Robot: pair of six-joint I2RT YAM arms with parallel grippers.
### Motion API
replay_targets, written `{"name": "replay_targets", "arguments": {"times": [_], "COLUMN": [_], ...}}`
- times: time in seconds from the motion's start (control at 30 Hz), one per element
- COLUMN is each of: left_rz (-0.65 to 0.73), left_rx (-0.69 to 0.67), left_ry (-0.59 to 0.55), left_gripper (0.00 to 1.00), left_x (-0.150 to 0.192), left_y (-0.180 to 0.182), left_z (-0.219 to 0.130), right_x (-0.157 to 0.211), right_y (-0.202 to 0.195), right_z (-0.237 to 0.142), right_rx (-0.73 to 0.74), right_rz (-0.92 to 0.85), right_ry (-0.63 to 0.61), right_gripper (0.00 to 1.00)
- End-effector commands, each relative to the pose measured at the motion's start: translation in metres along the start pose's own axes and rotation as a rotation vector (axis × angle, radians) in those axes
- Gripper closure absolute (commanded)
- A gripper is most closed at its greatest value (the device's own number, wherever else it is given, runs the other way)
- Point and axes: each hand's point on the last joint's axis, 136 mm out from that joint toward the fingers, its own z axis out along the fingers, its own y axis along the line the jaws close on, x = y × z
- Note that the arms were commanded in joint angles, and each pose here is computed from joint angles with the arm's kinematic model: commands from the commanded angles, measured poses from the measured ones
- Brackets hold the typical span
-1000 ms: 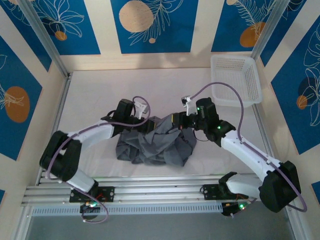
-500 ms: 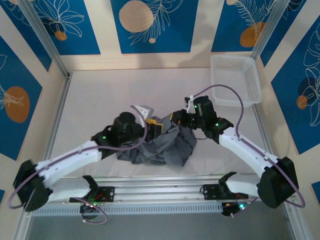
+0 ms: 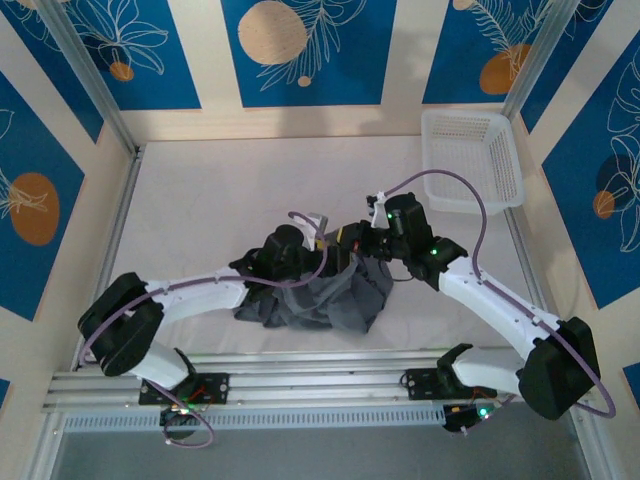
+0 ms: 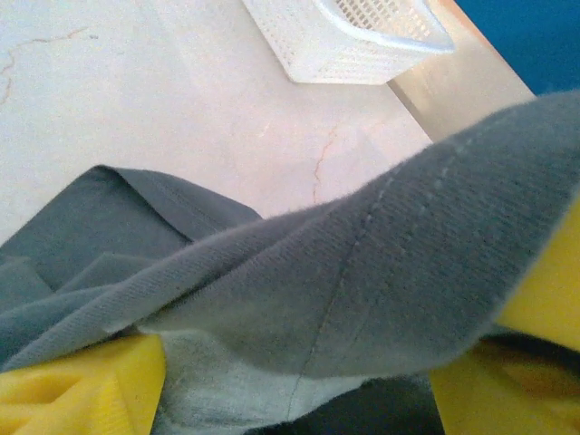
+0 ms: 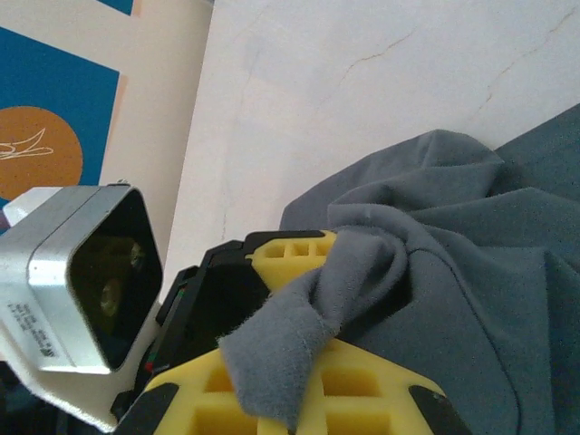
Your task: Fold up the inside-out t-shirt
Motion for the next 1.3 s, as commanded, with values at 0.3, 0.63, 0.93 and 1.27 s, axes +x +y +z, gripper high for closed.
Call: {"name": "replay_targets", "arguments": {"times": [0.3, 0.63, 0.93, 1.27], "left_rz": [-0.002, 0.019, 0.061, 0.019], "left_rx": [-0.094, -0.055, 0.346, 0.179], "left_ry": [-0.050, -0.015, 0.115, 0.141], "left_gripper": [0.60, 1.00, 1.00, 1.00], "left_x": [-0.020, -0.041, -0.062, -0.070], "left_y": [0.011, 0.014, -0.056, 0.005], "left_z": [-0.016, -0.052, -0.086, -0.108], "right_x": [-0.003, 0.004, 0.011, 0.035], "right_y": [-0.017, -0.033, -0.093, -0.091], "right_z": [-0.009, -0.005, 0.003, -0.007], "right_rx": [0.087, 0.143, 0.392, 0.300], "right_rz": [0.024, -0.003, -0.219, -0.143], "right_ry": [-0.022, 0.010, 0.065, 0.177], "right_gripper": [1.00, 1.00, 0.74, 0.88]}}
